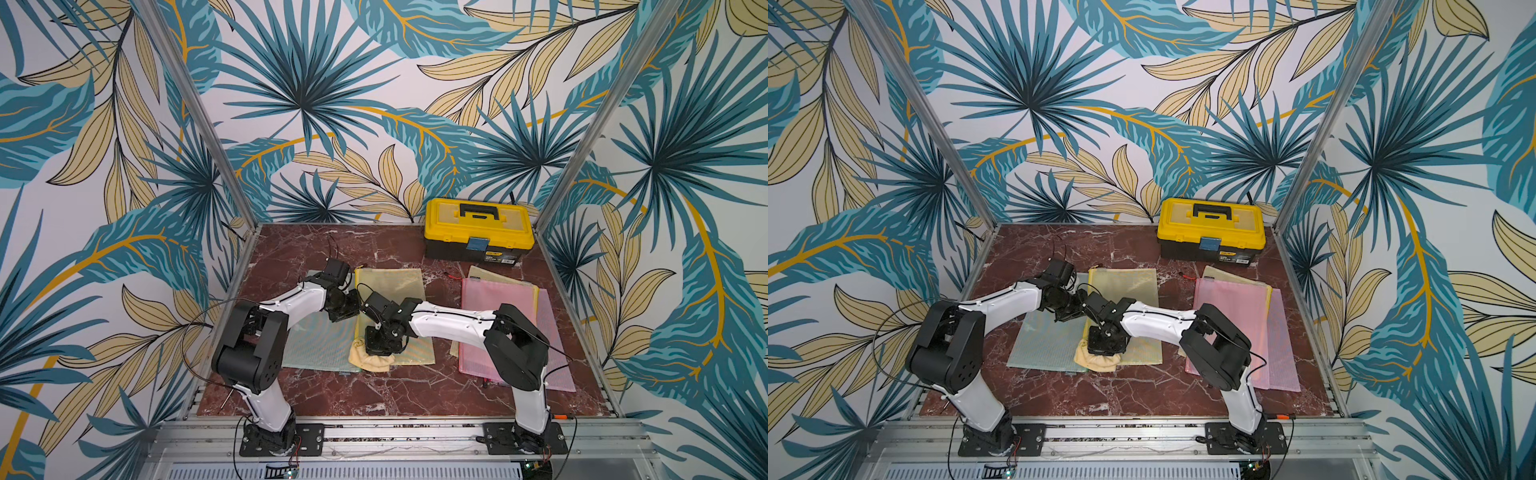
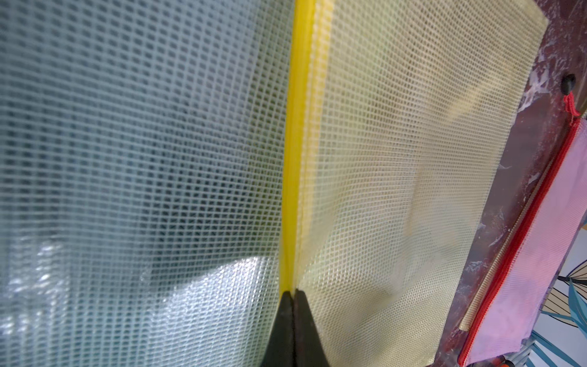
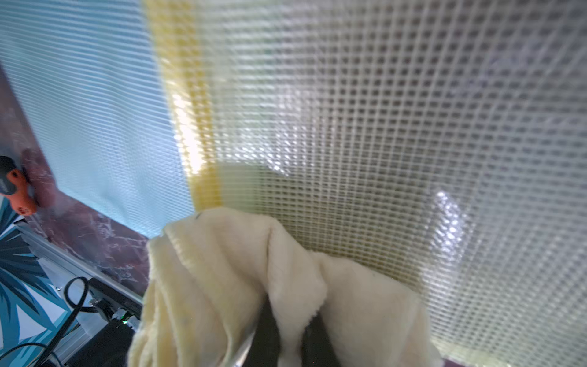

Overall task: Wipe the document bag
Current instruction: Wipe the dirt from the document bag, then place the document bag.

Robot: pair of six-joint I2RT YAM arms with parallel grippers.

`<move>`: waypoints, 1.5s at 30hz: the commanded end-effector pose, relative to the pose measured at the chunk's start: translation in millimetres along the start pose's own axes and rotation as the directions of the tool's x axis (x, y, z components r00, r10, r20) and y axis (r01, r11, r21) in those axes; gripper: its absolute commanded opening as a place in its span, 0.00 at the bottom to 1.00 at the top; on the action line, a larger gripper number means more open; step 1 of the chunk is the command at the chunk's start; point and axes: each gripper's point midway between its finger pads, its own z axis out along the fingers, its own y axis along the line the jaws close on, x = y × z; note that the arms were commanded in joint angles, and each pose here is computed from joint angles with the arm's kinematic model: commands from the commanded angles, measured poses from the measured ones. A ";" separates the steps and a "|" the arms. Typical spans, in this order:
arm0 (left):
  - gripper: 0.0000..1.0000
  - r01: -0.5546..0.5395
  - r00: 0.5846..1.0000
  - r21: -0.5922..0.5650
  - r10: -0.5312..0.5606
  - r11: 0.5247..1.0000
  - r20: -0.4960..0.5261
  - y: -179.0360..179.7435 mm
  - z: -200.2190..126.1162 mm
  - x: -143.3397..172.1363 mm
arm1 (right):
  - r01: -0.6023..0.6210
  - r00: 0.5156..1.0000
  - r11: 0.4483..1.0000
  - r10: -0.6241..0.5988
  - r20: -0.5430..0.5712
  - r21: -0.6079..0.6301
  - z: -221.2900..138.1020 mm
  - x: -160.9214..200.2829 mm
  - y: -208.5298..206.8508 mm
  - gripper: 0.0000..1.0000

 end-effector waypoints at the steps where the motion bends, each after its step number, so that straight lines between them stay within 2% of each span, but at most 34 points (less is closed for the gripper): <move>1: 0.00 -0.008 1.000 -0.002 0.008 1.000 0.015 1.6 -2.4 -3.2 | -0.132 0.991 0.990 0.132 0.000 0.056 -9.5 -0.8 -55.0 0.00; 6: 0.00 -0.079 0.997 0.060 0.078 0.995 0.018 -10.8 -14.5 -2.2 | -0.320 0.947 0.939 0.318 0.033 0.123 -40.6 16.2 -164.6 0.00; 9: 0.00 -0.125 0.992 0.052 0.124 0.991 0.034 -12.3 -24.2 -3.7 | -0.338 0.941 0.926 0.331 0.066 0.169 -67.0 27.5 -197.9 0.00; 11: 0.00 -0.145 0.988 0.033 0.144 0.989 0.048 -12.8 -34.9 -5.1 | -0.311 0.950 0.938 0.299 0.096 0.156 -85.9 23.0 -192.6 0.00; 12: 0.00 -0.156 0.986 0.026 0.154 0.987 0.059 -15.3 -44.2 -6.9 | -0.290 0.954 0.950 0.278 0.111 0.111 -97.1 16.1 -180.1 0.00; 15: 0.00 -0.211 0.972 0.059 0.204 0.976 0.115 -37.8 -81.1 -11.5 | -0.172 0.961 0.978 0.192 0.199 -0.116 -147.3 -11.0 -119.5 0.00; 17: 0.00 -0.283 0.953 0.129 0.262 0.951 0.155 -68.4 -108.3 -10.1 | -0.087 0.942 0.975 0.147 0.300 -0.205 -196.5 -25.8 -90.1 0.00; 19: 0.00 -0.368 0.923 0.164 0.338 0.915 0.185 -103.0 -134.0 -4.3 | 0.010 0.893 0.967 0.105 0.438 -0.253 -250.3 -35.7 -71.2 0.00; 21: 0.00 -0.433 0.893 0.179 0.395 0.883 0.215 -132.3 -151.2 1.5 | 0.050 0.829 0.969 0.096 0.551 -0.243 -292.9 -38.5 -70.8 0.00; 23: 0.00 -0.477 0.873 0.234 0.425 0.847 0.239 -165.2 -164.6 9.0 | 0.013 0.746 0.982 0.117 0.655 -0.191 -330.5 -35.7 -89.1 0.00; 27: 0.00 -0.533 0.844 0.427 0.494 0.731 0.209 -246.0 -177.6 37.1 | -0.125 0.526 0.981 0.190 0.829 -0.145 -397.1 -14.9 -142.9 0.00; 30: 0.00 -0.556 0.816 0.534 0.542 0.637 0.203 -303.7 -184.1 54.9 | -0.163 0.422 0.976 0.204 0.883 -0.147 -425.8 3.3 -166.5 0.00; 32: 0.00 -0.541 0.819 0.570 0.542 0.619 0.190 -329.9 -179.3 59.1 | -0.175 0.396 0.974 0.201 0.896 -0.141 -434.2 11.6 -175.1 0.00; 34: 0.00 -0.521 0.830 0.572 0.531 0.634 0.168 -345.1 -163.5 60.1 | -0.185 0.393 0.975 0.188 0.900 -0.123 -437.0 17.0 -180.8 0.00; 36: 0.00 -0.480 0.856 0.551 0.501 0.683 0.124 -346.8 -136.5 55.7 | -0.190 0.398 0.976 0.175 0.900 -0.105 -436.8 19.7 -184.1 0.00; 39: 0.00 -0.401 0.894 0.485 0.447 0.777 0.023 -331.6 -79.0 51.2 | -0.194 0.412 0.977 0.159 0.897 -0.084 -431.8 20.7 -186.8 0.00; 42: 0.00 -0.354 0.907 0.417 0.416 0.837 -0.063 -317.4 -23.6 57.9 | -0.192 0.432 0.979 0.141 0.891 -0.062 -425.3 18.2 -186.2 0.00; 45: 0.02 -0.359 0.913 0.323 0.401 0.875 -0.071 -306.4 17.6 62.2 | -0.189 0.463 0.981 0.119 0.878 -0.034 -414.9 13.0 -184.0 0.00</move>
